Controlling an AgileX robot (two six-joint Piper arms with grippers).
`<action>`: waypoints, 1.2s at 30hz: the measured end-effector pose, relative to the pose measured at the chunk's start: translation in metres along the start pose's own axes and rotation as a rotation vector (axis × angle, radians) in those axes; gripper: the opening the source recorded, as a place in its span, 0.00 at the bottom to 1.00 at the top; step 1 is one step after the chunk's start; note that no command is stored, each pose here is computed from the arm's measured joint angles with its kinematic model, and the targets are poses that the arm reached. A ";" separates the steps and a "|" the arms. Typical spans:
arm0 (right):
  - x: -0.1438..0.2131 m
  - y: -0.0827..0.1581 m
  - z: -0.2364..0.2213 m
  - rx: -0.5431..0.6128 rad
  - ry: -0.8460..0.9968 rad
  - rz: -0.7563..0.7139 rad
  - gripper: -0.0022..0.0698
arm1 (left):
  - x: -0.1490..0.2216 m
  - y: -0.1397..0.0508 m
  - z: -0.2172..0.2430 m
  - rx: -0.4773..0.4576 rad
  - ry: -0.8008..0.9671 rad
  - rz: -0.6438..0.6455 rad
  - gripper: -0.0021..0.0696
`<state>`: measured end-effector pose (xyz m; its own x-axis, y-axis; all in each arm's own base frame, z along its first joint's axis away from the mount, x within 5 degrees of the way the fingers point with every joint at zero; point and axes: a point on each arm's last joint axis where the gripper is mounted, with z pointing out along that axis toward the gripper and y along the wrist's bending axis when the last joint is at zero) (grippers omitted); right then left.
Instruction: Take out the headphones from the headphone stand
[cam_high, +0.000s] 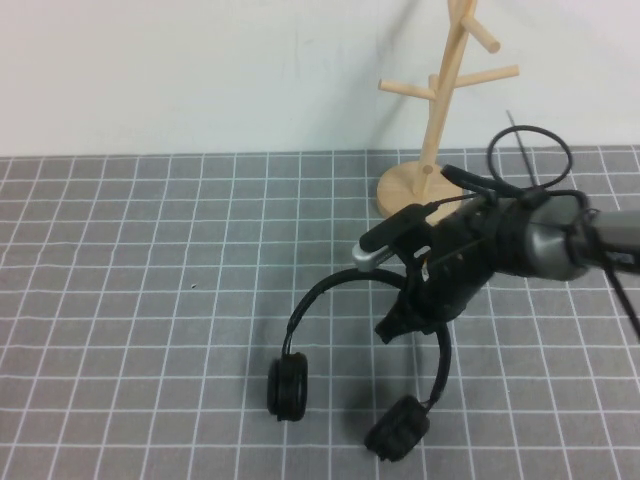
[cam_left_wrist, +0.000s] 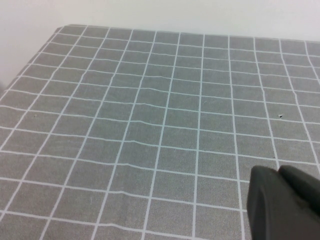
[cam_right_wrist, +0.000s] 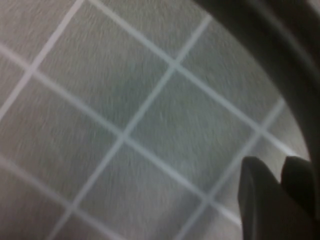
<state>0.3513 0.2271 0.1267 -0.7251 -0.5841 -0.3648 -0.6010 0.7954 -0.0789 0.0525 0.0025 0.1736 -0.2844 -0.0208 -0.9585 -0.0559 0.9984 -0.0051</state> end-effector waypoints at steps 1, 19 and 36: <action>-0.001 0.000 0.005 -0.001 0.016 0.002 0.10 | 0.000 0.000 0.000 0.000 0.000 0.000 0.02; -0.025 -0.005 -0.059 -0.001 0.031 0.063 0.30 | 0.000 0.000 0.000 0.000 0.000 0.000 0.02; 0.050 -0.007 -0.280 -0.025 -0.208 0.143 0.03 | 0.000 0.000 0.000 0.000 0.000 0.000 0.02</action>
<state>0.2249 0.1466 0.3685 -0.7204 -0.4177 -0.5536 -0.5068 0.8620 0.0091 0.0525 0.0025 0.1736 -0.2844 -0.0208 -0.9585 -0.0559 0.9984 -0.0051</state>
